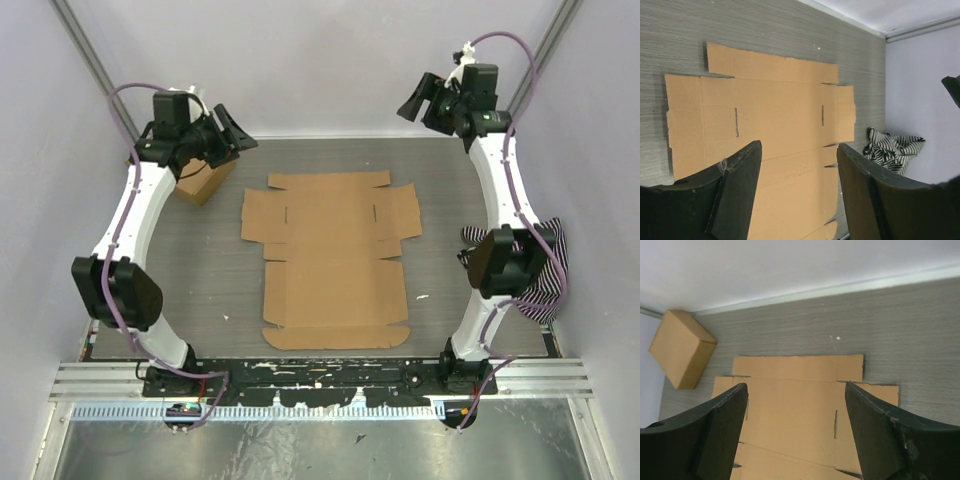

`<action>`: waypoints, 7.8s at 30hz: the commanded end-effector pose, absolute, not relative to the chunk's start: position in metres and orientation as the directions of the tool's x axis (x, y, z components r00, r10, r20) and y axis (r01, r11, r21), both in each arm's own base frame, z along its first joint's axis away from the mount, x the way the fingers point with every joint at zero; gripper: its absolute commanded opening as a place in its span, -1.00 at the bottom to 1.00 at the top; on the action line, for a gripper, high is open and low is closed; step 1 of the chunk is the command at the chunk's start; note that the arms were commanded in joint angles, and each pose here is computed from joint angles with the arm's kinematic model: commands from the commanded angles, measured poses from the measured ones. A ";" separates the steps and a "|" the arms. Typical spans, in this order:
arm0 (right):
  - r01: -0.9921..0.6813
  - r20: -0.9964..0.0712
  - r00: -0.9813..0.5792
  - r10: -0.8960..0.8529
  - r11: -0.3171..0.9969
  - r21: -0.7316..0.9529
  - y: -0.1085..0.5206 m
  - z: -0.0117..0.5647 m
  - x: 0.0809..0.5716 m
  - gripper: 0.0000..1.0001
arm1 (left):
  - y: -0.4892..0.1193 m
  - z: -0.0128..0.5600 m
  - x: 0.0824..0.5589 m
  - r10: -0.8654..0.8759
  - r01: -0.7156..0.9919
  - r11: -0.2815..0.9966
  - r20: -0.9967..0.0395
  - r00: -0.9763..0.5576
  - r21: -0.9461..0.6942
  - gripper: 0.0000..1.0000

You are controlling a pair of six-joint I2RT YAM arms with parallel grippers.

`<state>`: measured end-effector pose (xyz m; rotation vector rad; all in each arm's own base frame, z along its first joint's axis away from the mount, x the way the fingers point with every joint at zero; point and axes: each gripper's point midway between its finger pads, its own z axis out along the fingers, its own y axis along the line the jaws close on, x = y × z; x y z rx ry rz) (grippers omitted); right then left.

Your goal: Fold the paper box

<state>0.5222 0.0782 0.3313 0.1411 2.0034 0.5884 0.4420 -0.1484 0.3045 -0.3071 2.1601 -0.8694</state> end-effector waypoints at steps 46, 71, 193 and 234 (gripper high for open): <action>-0.011 -0.577 -0.784 0.230 0.924 0.383 0.106 0.057 0.605 0.32 | -0.176 0.055 0.583 -0.376 -0.173 0.863 -0.376 -0.847 -0.474 0.28; -0.007 -0.569 -0.795 0.209 0.936 0.353 0.123 0.058 0.593 -0.48 | -0.203 0.058 0.583 -0.358 -0.110 0.832 -0.375 -0.855 -0.544 -0.35; 0.069 -0.577 -0.790 0.208 0.965 0.253 0.122 0.130 0.376 0.35 | -0.167 0.109 0.351 -0.347 -0.154 0.847 -0.310 -0.885 -0.509 0.21; 0.087 -0.400 -0.880 0.255 0.916 0.392 0.127 0.043 0.343 0.37 | -0.185 0.038 0.327 -0.316 -0.197 0.840 -0.161 -0.935 -0.505 0.16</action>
